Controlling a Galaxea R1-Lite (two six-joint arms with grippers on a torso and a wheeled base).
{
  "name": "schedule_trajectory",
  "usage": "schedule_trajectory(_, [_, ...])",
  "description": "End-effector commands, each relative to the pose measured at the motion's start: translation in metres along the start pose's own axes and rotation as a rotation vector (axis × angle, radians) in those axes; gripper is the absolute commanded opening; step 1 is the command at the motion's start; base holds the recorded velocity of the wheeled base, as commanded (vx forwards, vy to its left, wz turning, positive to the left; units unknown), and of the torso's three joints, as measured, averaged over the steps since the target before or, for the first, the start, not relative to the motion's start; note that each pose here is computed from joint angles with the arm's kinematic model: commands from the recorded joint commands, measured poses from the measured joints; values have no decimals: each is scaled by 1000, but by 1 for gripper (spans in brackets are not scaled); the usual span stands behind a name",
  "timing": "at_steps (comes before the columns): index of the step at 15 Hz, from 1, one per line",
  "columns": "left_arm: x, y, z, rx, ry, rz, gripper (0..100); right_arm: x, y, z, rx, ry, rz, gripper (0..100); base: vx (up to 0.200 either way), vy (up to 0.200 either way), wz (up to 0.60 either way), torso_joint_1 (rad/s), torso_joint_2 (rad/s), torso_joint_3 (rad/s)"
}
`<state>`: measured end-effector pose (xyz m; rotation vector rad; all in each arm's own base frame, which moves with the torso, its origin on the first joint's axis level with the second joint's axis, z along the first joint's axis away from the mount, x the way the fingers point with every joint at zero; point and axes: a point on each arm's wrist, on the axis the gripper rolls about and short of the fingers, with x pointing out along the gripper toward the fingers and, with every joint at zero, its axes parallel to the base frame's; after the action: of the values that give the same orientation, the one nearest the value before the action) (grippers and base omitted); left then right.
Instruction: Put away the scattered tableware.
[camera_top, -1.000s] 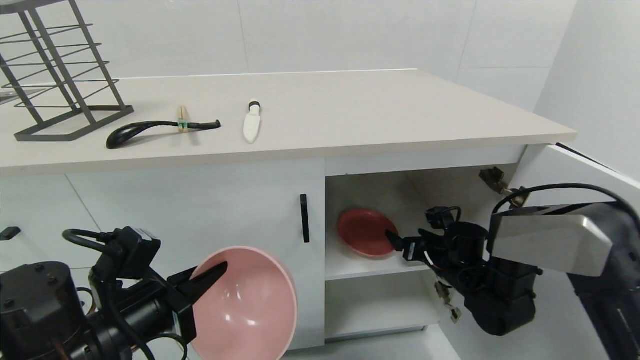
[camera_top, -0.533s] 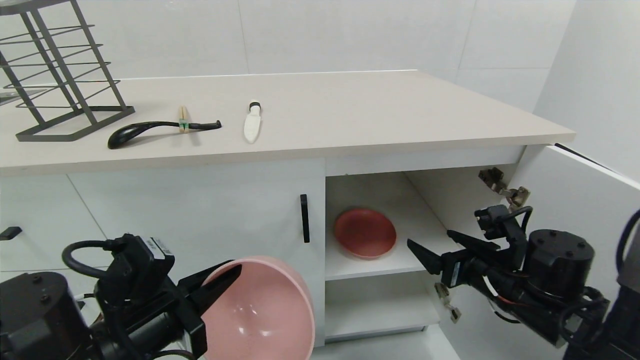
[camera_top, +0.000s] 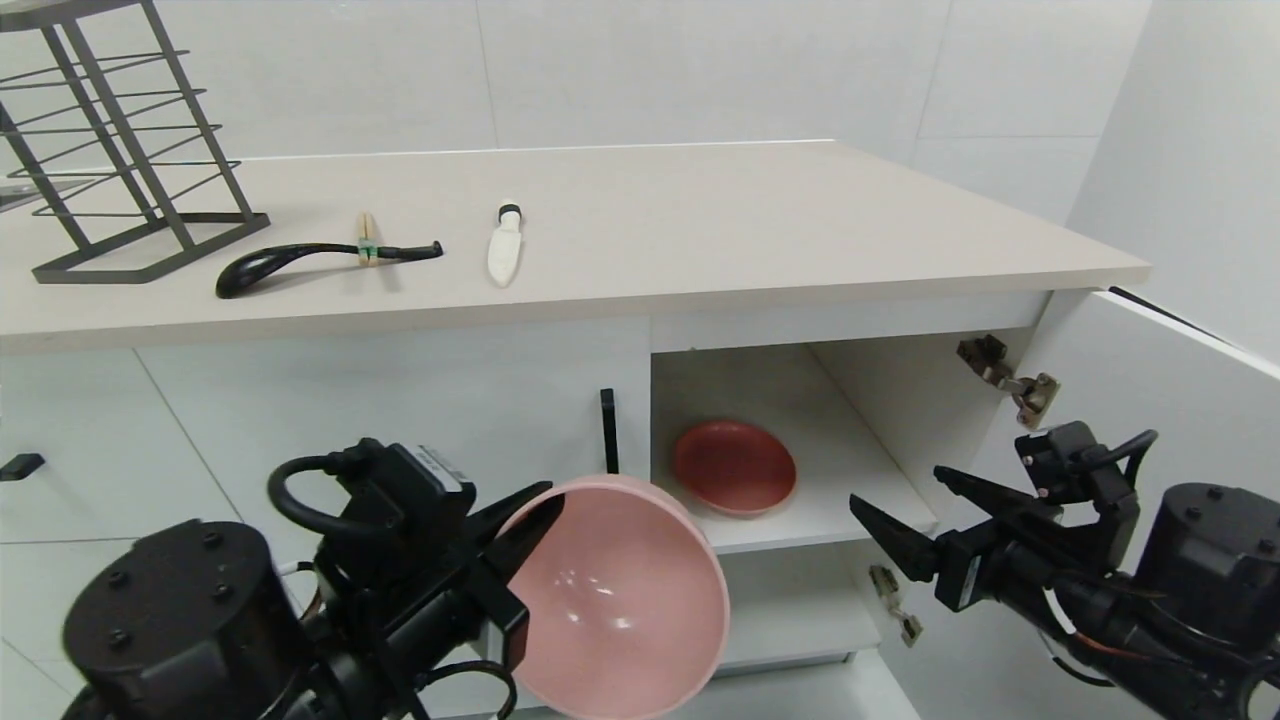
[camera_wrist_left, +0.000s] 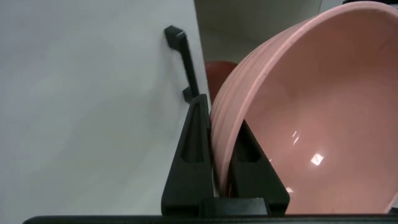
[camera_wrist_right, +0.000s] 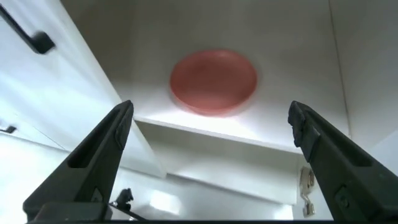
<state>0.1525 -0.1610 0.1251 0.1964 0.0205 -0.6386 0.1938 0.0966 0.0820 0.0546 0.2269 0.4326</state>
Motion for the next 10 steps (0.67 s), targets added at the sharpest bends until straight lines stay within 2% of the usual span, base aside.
schedule_trajectory(1, [25,-18,-9,13,32,-14,0,-9,1,13,3,-71,8,100,0,0,0,0,0,0])
schedule_trajectory(4, [63,-31,-18,9,18,71,0,-15,2,16,1,-87,12,100,0,0,0,0,0,0])
schedule_trajectory(6, [80,-49,-22,2,-2,73,0,-15,4,15,-2,-83,25,100,0,0,0,0,0,0])
schedule_trajectory(7, [86,-64,-33,14,18,90,0,-17,11,12,0,-66,54,100,0,0,0,0,0,0])
schedule_trajectory(8, [91,-69,-37,16,21,111,0,-18,13,10,-4,-53,64,100,0,0,0,0,0,0])
schedule_trajectory(10, [108,-76,-39,-4,-14,173,0,-18,14,10,-4,-53,70,100,0,0,0,0,0,0])
